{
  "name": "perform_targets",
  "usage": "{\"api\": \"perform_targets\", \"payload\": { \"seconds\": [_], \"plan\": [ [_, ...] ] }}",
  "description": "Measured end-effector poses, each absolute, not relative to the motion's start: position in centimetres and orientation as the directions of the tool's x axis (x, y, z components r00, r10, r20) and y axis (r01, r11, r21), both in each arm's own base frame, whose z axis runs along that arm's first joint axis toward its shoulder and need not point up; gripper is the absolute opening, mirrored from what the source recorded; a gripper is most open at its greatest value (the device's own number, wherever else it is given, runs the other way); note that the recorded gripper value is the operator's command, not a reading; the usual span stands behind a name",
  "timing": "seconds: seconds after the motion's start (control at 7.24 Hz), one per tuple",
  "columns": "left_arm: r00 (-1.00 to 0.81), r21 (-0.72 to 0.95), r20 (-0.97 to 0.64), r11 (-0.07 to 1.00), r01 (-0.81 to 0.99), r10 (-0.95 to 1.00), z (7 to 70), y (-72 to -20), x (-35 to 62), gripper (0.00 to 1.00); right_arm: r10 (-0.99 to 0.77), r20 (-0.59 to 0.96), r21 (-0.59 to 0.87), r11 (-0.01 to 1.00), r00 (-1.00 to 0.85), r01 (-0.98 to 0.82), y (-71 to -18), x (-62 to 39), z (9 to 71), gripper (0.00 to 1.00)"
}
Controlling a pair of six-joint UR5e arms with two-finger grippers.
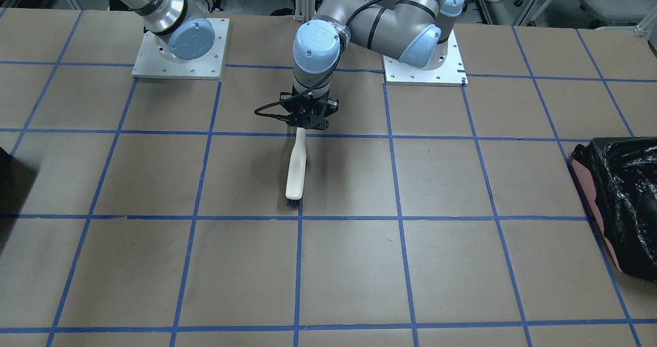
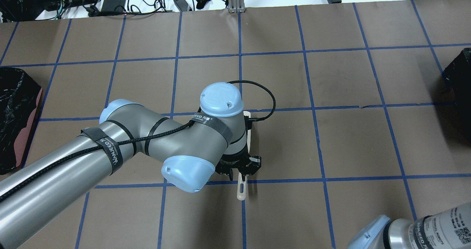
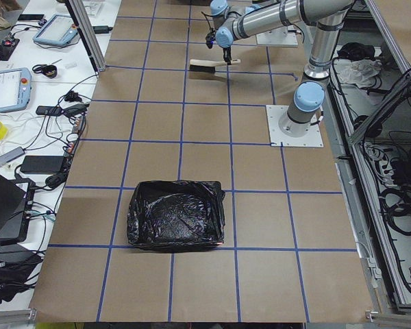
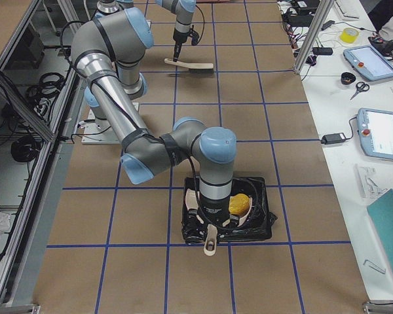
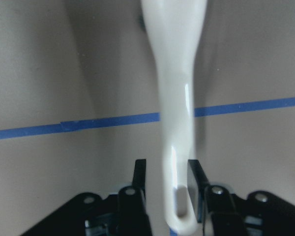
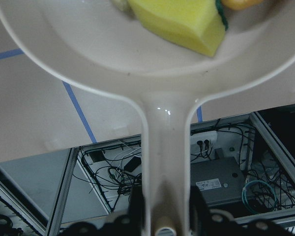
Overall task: Sweep and dump trash in nearest bin
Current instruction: 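Tilt the dustpan with the right gripper to dump trash into the bin, then set the brush down on the table and open the left gripper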
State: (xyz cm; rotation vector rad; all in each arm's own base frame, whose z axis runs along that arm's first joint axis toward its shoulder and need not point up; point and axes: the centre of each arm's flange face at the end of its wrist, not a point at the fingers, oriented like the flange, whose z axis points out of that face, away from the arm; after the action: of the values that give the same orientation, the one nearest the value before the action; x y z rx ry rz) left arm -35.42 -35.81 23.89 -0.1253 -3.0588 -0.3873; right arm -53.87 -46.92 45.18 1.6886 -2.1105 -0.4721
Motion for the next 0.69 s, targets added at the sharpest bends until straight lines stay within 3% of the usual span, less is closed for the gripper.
{"api": "perform_targets", "payload": {
  "seconds": [0.14,0.41,0.69],
  "plan": [
    [-0.995,0.244,0.065,0.966,0.087,0.073,24.0,-35.9,-35.4,0.63,-0.974,0.099,0.514,0.227,-0.206,-0.827,-47.1,-53.5,45.6,0.0],
    [-0.995,0.223,0.072,0.971,0.087,0.072,24.9,-36.4,-35.6,1.0,-0.973,0.069,0.554,0.219,-0.218,-0.803,-47.8,-52.1,45.5,0.0],
    [-0.992,0.154,0.098,0.984,0.092,0.078,28.2,-38.8,-36.0,1.0,-0.976,0.045,0.601,0.198,-0.214,-0.774,-48.0,-50.6,45.3,0.0]
  ]
}}
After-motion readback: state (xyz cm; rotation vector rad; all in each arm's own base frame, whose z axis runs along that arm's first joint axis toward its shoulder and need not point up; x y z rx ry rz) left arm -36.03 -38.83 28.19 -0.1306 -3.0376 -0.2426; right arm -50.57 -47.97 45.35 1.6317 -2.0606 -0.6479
